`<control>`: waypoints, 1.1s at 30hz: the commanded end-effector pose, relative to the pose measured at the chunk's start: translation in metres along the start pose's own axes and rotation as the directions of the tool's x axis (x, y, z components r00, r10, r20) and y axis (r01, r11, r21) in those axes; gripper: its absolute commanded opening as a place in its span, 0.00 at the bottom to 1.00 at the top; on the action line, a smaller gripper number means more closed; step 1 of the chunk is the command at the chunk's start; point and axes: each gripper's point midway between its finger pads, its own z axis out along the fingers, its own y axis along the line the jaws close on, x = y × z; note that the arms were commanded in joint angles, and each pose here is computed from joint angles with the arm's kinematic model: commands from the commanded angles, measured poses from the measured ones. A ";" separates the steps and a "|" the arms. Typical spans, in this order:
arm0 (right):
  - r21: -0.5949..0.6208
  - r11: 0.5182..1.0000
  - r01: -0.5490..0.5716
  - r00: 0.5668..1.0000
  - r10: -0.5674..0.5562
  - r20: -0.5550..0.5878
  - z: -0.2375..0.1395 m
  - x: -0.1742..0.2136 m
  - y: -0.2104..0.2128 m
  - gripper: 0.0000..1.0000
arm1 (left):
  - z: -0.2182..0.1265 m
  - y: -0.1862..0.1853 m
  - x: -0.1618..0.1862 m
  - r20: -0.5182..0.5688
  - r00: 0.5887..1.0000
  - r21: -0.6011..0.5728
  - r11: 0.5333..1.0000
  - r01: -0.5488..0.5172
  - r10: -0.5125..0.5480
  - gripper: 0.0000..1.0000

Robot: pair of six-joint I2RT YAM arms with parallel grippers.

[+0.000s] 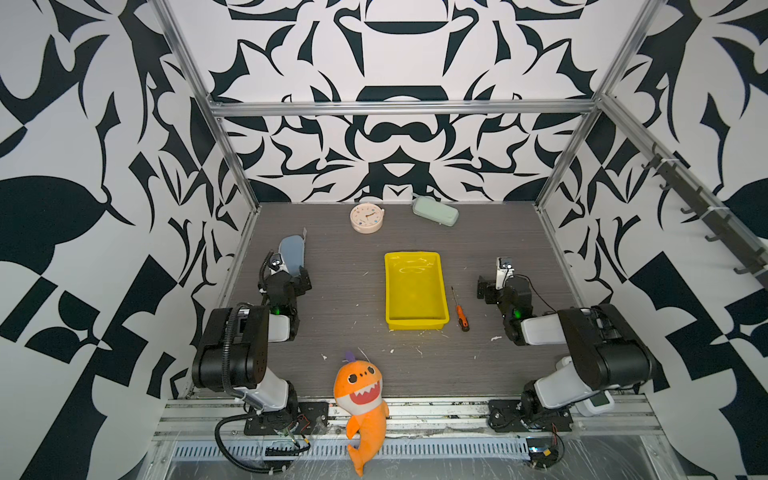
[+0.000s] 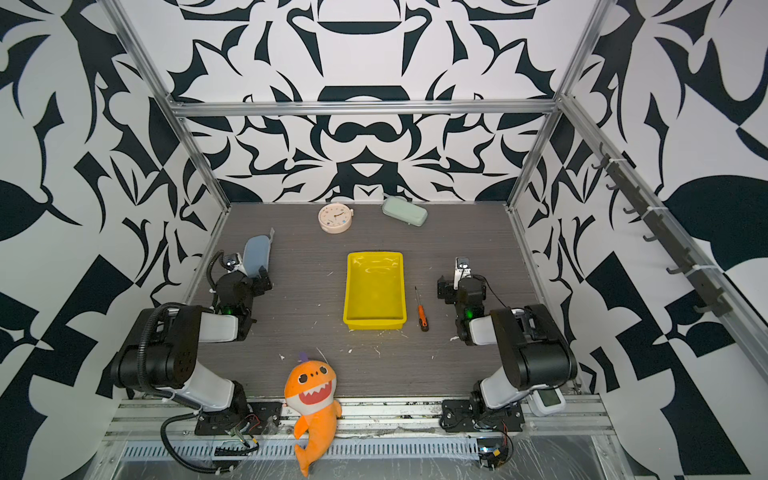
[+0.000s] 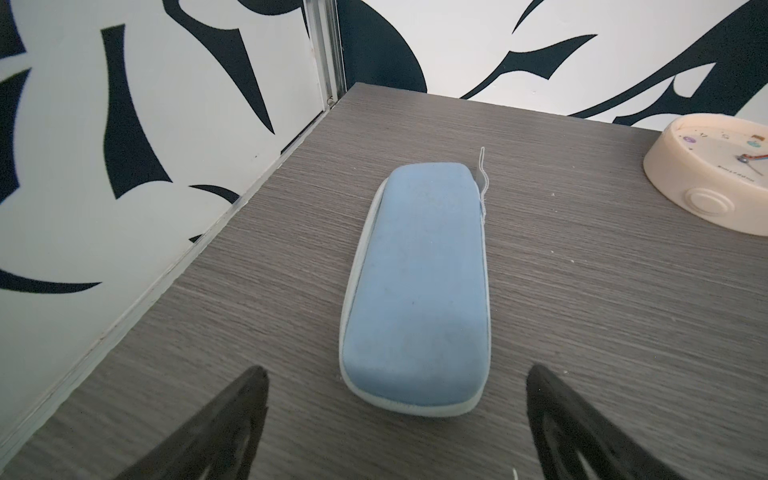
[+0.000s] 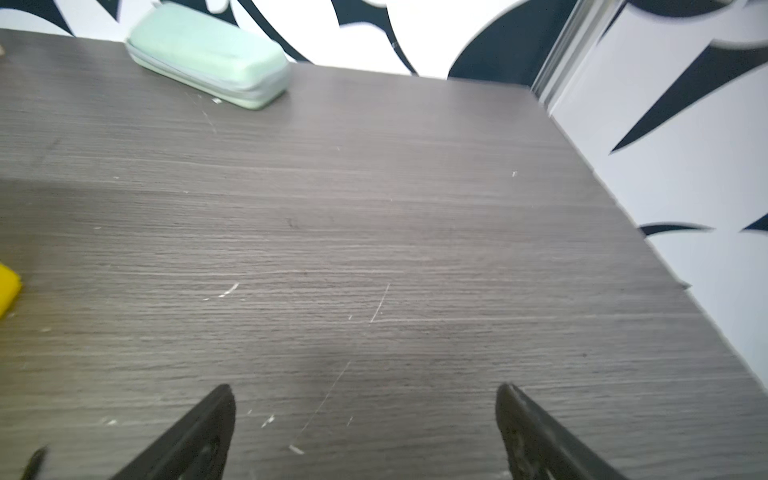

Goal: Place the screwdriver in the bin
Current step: 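Move the right gripper over the orange-handled screwdriver while the left arm lifts slightly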

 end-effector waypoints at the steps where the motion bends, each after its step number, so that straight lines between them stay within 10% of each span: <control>1: 0.079 0.997 0.024 0.998 -0.028 0.050 -0.019 -0.041 -0.002 1.00 | -0.002 -0.002 -0.005 0.018 1.000 0.009 1.000 0.012 -0.012 1.00; 7: 0.015 0.997 -0.070 0.997 0.071 -0.042 -0.048 -0.062 0.004 1.00 | -0.012 -0.012 -0.014 0.066 0.998 0.037 0.999 -0.023 0.020 1.00; 12: 0.202 0.934 -0.295 0.928 0.331 -0.172 -0.058 -0.029 -0.019 1.00 | -0.057 -0.050 -0.059 0.149 0.980 0.051 0.989 -0.137 0.128 1.00; 16: 0.370 0.848 -0.379 0.861 0.470 -0.194 -0.062 0.005 -0.044 0.99 | -0.093 -0.069 -0.064 -0.115 0.992 0.153 0.986 0.069 -0.051 1.00; 20: 0.280 0.838 -0.467 0.825 0.527 -0.202 -0.051 0.005 -0.027 0.99 | -0.110 -0.068 -0.024 -0.330 0.940 0.150 0.978 0.145 -0.088 1.00; 25: 0.436 0.737 -0.516 0.722 0.648 -0.243 -0.054 0.038 -0.035 0.99 | -0.117 -0.020 0.001 -0.349 0.911 -0.133 0.974 0.184 -0.220 1.00; 33: 0.244 0.783 -0.572 0.691 0.620 -0.372 -0.042 0.036 0.004 0.99 | -0.131 0.015 0.009 -0.191 0.914 -0.253 0.918 0.306 -0.358 0.99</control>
